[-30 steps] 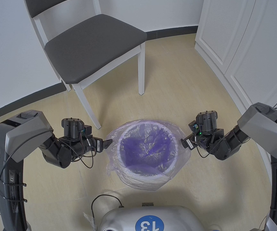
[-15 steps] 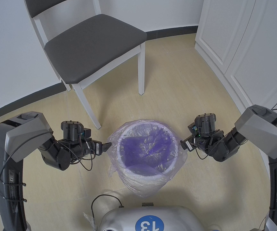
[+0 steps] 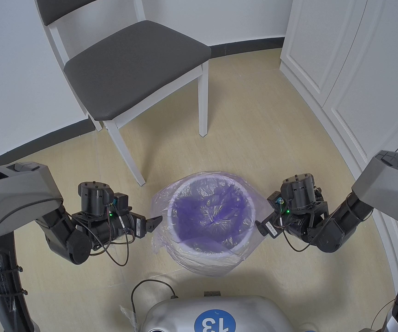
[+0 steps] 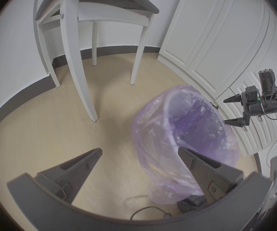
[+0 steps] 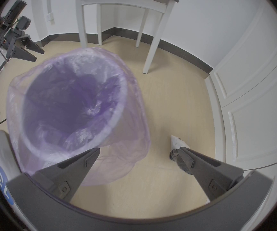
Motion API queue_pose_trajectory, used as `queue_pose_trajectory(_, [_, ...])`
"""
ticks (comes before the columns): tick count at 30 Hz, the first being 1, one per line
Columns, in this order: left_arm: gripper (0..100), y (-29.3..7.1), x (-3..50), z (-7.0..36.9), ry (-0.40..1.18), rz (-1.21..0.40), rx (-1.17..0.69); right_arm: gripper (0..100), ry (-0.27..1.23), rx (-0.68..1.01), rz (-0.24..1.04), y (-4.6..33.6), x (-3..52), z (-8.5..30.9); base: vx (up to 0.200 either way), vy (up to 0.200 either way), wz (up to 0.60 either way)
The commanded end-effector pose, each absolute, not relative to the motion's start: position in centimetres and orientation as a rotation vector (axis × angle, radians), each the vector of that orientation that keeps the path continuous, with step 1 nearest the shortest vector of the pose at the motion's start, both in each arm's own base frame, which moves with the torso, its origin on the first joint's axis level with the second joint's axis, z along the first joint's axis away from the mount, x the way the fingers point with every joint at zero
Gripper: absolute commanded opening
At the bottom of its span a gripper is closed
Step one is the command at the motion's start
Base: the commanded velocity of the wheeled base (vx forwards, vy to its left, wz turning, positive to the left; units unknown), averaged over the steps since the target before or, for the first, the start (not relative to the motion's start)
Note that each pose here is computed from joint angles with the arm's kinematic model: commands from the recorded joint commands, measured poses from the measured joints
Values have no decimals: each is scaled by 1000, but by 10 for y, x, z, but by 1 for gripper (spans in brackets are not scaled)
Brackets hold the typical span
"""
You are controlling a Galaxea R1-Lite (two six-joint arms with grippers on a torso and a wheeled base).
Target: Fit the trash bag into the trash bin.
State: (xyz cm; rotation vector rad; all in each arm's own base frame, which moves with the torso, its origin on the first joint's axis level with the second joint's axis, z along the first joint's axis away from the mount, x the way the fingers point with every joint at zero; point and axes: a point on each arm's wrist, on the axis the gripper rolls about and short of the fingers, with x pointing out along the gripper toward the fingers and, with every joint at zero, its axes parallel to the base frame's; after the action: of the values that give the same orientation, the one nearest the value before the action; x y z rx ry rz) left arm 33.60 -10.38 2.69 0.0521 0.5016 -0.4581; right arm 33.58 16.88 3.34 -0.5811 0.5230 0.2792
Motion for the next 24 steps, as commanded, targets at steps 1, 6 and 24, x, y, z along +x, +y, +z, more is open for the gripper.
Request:
queue_pose_trajectory(1, [100,-108,326,18,537,-478,61,100,542,-597,306,173,324,28,0,0,0])
queue_pose_trajectory(6, [100,-110,324,8,554,-485,62,100,555,-606,318,174,319,17,0,0,0])
queue_pose_trajectory(24, [100,-109,321,-11,569,-483,66,100,571,-615,331,171,308,9,0,0,0])
